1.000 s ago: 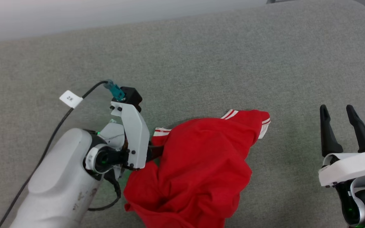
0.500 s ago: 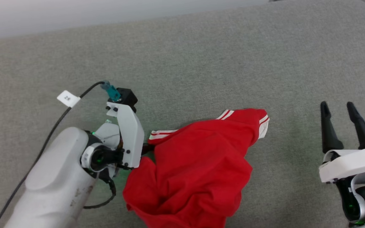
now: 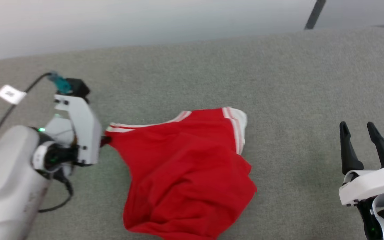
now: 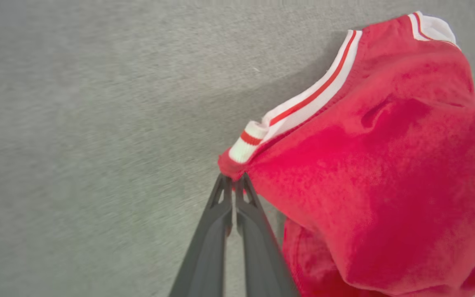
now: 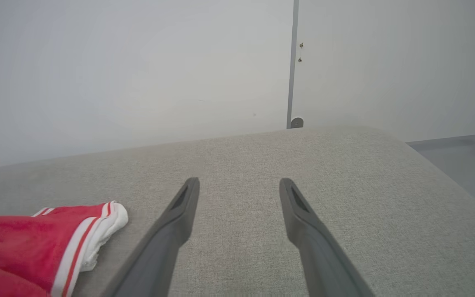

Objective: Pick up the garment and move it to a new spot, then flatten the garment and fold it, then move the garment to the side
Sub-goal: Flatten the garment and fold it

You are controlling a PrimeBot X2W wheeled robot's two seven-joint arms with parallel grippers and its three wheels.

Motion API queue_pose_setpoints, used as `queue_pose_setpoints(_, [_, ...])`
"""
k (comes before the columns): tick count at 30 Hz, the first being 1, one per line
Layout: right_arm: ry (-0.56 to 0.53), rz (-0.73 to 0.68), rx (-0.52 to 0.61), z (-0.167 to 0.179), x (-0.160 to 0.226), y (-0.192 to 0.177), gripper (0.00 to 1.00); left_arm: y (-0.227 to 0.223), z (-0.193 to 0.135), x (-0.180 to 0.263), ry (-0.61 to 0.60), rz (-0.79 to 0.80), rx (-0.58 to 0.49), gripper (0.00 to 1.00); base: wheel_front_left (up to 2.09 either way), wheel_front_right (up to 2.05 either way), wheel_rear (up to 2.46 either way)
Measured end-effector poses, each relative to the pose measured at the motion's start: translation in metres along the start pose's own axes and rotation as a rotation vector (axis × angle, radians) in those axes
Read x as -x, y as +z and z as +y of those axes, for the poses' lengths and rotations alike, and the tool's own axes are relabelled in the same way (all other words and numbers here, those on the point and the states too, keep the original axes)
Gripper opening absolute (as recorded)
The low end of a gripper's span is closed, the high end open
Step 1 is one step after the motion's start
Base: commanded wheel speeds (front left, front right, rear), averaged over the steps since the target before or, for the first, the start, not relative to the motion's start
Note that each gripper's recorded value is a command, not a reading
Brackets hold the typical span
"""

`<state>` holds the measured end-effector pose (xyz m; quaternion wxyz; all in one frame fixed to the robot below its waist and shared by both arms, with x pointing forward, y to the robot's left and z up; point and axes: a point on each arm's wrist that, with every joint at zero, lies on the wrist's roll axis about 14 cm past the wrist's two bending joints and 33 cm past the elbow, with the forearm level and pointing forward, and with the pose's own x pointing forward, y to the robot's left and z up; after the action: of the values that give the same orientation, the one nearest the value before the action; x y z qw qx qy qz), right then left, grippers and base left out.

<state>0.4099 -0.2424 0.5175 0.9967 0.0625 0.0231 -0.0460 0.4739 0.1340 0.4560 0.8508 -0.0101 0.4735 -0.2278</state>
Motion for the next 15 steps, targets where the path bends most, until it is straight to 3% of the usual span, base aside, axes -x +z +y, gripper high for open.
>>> queue_pose_setpoints(9, [0.035, -0.012, -0.002, 0.011, 0.013, 0.01, 1.0, -0.003, 0.057, 0.057, 0.19, -0.086, 0.037, 0.0, 0.0, 0.0, 0.0])
queue_pose_setpoints(15, [0.046, -0.023, -0.007, 0.015, 0.02, 0.015, 1.0, -0.017, 0.064, 0.065, 0.207, -0.119, 0.082, 0.0, 0.0, 0.0, 0.0])
